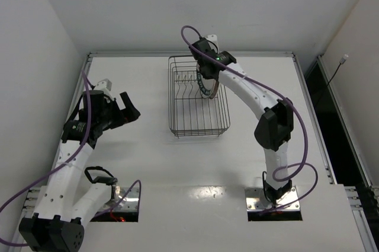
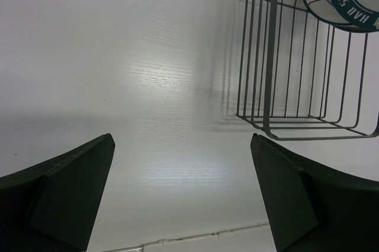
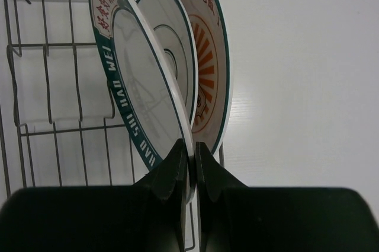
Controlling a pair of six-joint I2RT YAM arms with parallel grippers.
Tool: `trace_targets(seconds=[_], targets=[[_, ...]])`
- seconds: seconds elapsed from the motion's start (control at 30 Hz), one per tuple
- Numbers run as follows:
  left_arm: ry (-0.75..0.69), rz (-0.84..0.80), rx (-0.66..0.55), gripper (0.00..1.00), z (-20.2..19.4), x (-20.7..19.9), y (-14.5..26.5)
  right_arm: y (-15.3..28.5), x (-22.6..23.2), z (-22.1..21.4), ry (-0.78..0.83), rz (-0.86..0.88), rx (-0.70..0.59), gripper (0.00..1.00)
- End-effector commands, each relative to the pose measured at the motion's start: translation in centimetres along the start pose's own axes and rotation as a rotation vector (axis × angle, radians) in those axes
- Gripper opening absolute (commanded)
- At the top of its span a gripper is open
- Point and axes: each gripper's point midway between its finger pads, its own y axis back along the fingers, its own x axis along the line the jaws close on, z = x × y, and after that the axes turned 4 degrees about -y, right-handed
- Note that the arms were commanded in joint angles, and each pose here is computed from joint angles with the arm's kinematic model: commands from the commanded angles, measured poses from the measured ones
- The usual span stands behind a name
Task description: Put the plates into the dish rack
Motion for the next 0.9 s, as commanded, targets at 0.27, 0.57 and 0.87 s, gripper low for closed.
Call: trace_targets(seconds=[0.27, 0.57, 0.87], targets=[[-0.014, -0.021, -0.004, 1.0, 0.2, -0.3, 0.3, -0.8, 1.1, -0.8, -0.028, -0.1, 0.006, 0.0], [-0.014, -0.021, -0.004, 1.0, 0.1, -0.3, 0.5, 3.1, -0.2, 4.1, -0.091, -0.132, -0.122, 0.0], [-0.014, -0.039, 0.004, 1.0, 0.1, -0.7, 0.7, 0.6, 0.0, 4.6, -0.077, -0.146, -0.109, 0.0]])
